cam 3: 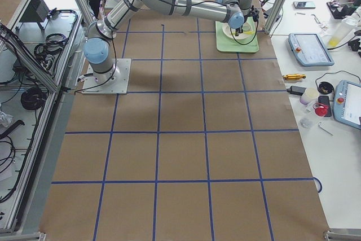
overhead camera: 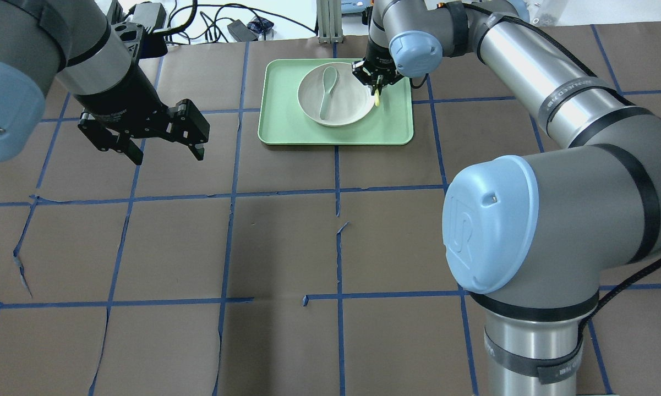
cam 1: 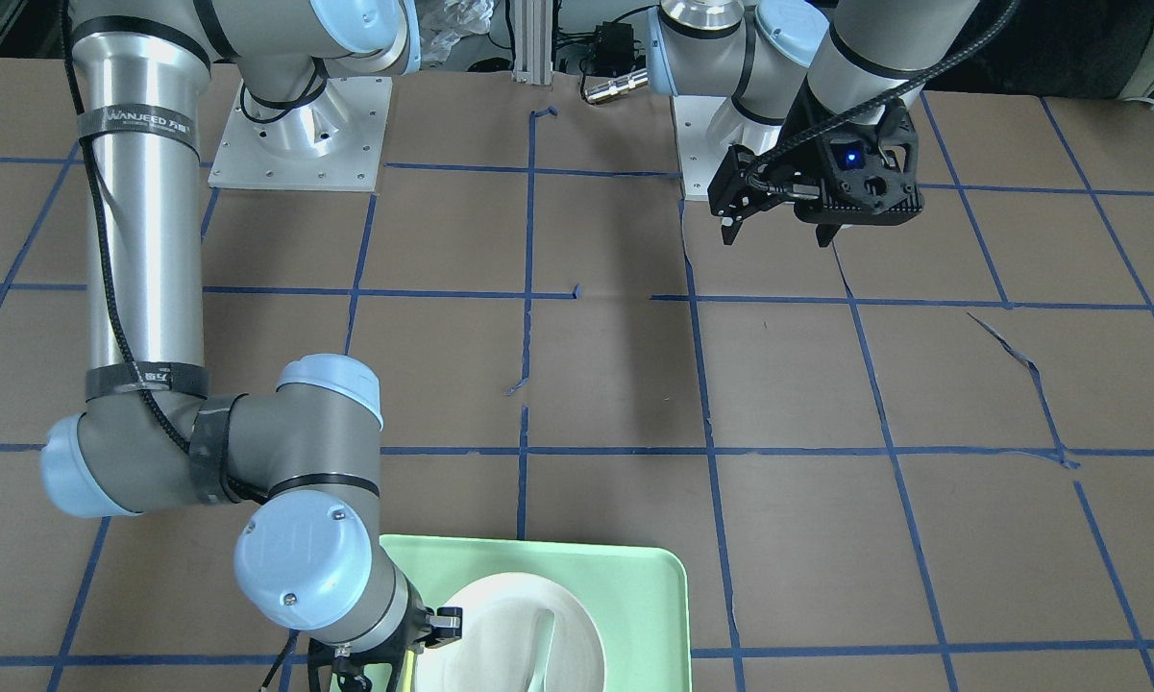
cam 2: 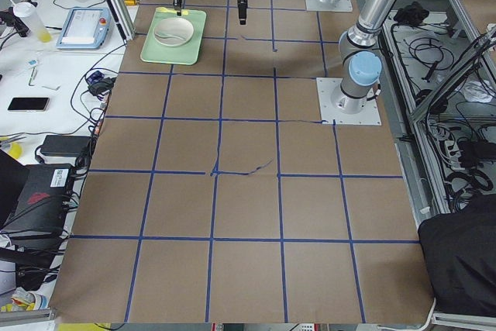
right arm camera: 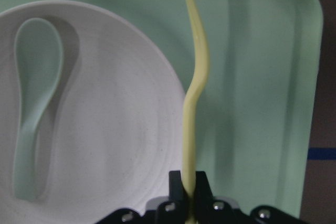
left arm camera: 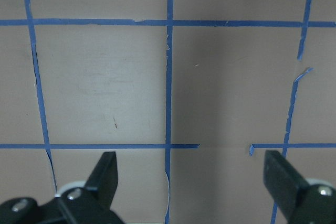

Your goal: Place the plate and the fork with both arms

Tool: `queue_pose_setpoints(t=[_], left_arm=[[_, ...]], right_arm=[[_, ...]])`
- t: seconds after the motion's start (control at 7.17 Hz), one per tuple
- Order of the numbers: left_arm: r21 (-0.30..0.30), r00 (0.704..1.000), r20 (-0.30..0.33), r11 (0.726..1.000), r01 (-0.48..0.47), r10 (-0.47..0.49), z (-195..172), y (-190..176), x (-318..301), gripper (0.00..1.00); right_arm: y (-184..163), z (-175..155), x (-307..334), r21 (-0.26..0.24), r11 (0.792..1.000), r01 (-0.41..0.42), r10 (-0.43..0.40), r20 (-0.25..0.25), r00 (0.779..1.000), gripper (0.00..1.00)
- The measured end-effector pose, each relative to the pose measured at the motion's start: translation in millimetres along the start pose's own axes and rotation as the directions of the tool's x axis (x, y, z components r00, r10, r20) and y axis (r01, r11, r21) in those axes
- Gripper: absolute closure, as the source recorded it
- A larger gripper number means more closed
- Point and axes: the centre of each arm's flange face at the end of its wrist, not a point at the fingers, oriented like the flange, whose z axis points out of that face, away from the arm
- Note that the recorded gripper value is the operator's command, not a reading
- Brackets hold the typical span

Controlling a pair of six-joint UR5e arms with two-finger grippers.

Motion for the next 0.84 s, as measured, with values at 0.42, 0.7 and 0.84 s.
queue_pose_setpoints(t=[0.42, 0.7, 0.84], left_arm=[[0.000, 1.000, 0.000, 1.000, 0.000, 0.000, 0, 0, 0, 0.00], [0.000, 1.000, 0.000, 1.000, -0.001, 0.001, 0, 0, 0, 0.00], [0.000, 1.000, 0.000, 1.000, -0.001, 0.001, 0, 0, 0, 0.00]], right_arm=[[10, 25, 23, -0.046, 0.999, 0.001, -0.001, 0.003, 1.000, 0.00], [14, 25, 24, -0.052, 0.999, 0.017, -0.017, 0.000, 1.000, 0.00], [19, 15, 26, -0.047, 0.998, 0.040, -0.041, -0.005, 0.999, 0.00]])
